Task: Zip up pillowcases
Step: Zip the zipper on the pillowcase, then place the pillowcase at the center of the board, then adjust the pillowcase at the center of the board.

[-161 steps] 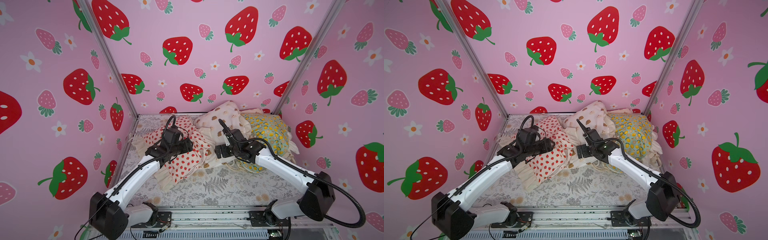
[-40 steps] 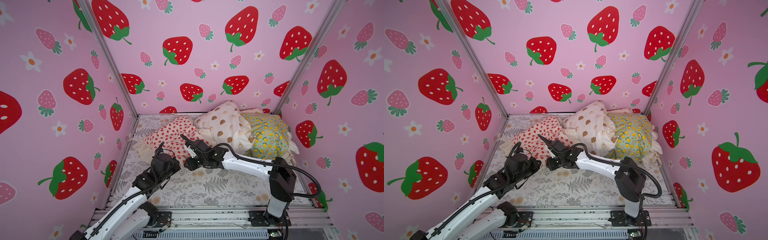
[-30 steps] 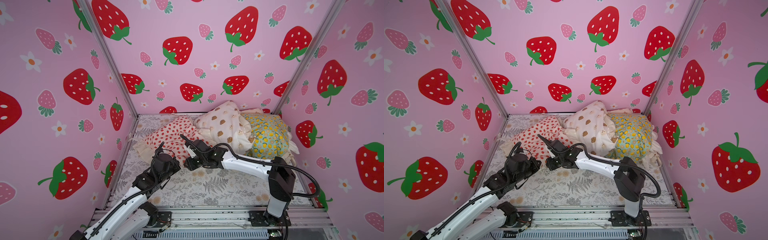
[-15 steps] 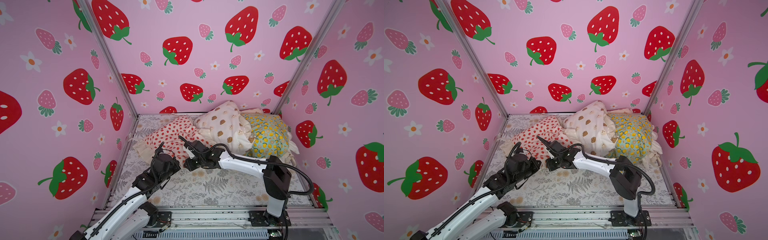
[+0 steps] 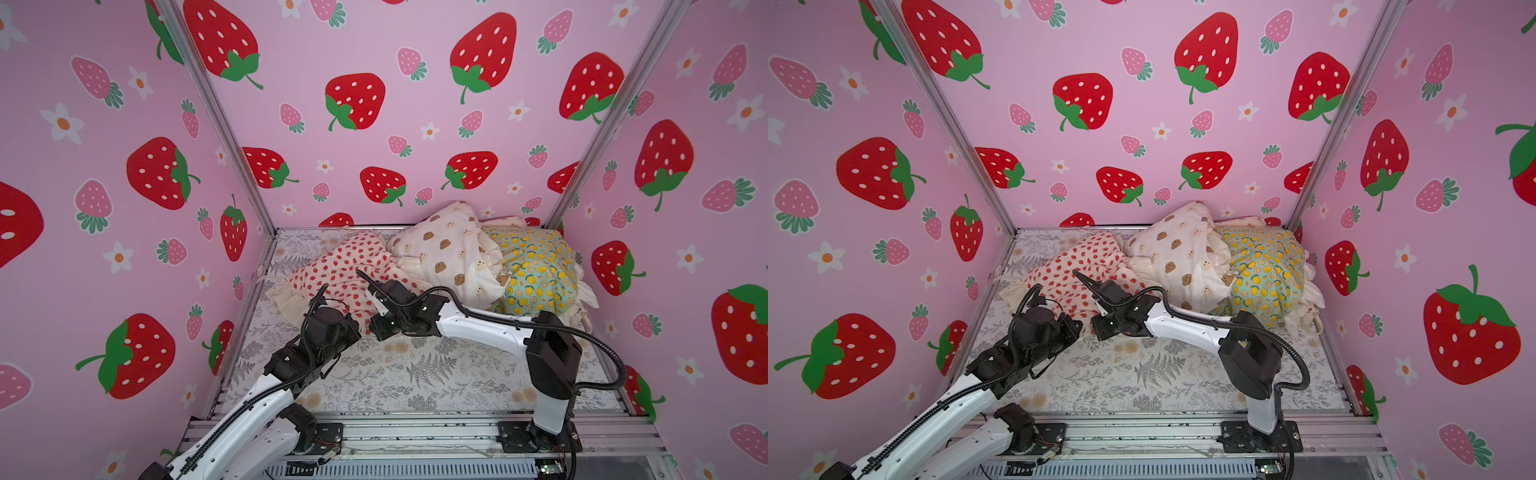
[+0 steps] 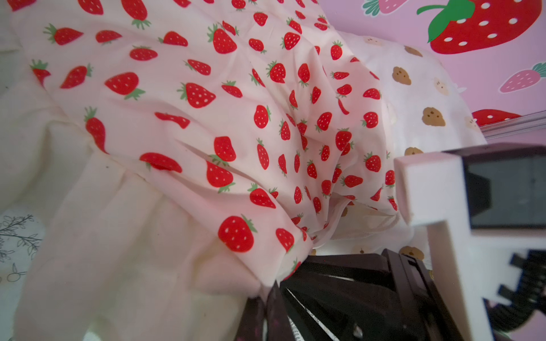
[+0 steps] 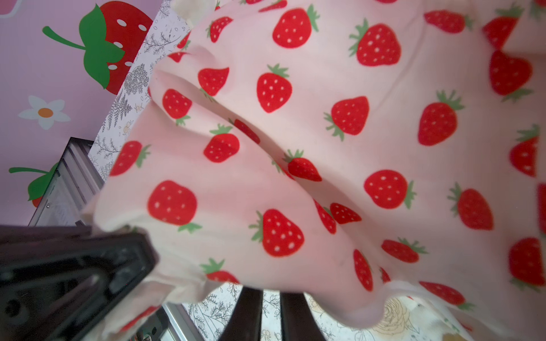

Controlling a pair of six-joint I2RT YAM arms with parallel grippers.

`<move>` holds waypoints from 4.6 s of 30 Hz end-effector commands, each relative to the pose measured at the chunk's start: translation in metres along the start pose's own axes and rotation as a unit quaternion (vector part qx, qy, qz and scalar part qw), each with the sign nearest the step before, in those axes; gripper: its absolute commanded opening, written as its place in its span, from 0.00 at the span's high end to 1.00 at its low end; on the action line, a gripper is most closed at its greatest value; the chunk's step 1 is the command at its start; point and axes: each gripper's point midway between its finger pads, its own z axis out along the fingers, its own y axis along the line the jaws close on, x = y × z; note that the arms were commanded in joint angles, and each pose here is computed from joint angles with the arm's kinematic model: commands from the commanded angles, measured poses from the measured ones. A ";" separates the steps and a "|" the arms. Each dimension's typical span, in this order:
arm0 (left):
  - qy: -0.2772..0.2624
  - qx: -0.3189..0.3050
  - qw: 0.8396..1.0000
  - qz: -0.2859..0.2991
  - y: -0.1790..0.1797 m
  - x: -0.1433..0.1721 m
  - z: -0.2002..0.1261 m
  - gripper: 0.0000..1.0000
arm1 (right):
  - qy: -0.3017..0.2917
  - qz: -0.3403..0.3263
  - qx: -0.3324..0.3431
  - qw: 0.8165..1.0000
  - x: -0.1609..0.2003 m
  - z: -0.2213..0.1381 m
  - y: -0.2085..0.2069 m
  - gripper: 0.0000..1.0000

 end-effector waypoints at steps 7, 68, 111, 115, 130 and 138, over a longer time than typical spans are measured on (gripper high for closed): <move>-0.011 -0.010 1.000 -0.003 0.008 -0.002 -0.003 1.00 | -0.010 -0.007 0.013 1.000 -0.005 -0.007 0.000 0.93; -0.208 -0.052 0.977 -0.018 -0.004 -0.157 -0.129 1.00 | 0.001 0.051 -0.002 0.999 0.006 -0.055 -0.015 1.00; -0.149 -0.161 0.974 -0.049 0.083 -0.124 -0.112 0.12 | -0.085 0.009 0.215 0.973 -0.015 -0.147 -0.123 0.11; -0.145 -0.153 0.977 -0.029 0.072 -0.131 -0.099 0.01 | -0.133 0.022 0.291 0.947 -0.017 -0.205 -0.156 0.00; 0.018 -0.132 0.987 0.092 0.049 0.014 0.032 0.01 | -0.146 0.178 0.439 0.868 0.064 -0.294 -0.256 0.00; -0.006 -0.216 0.974 0.074 0.093 -0.008 0.074 0.01 | -0.175 0.257 0.505 0.805 0.093 -0.301 -0.328 0.00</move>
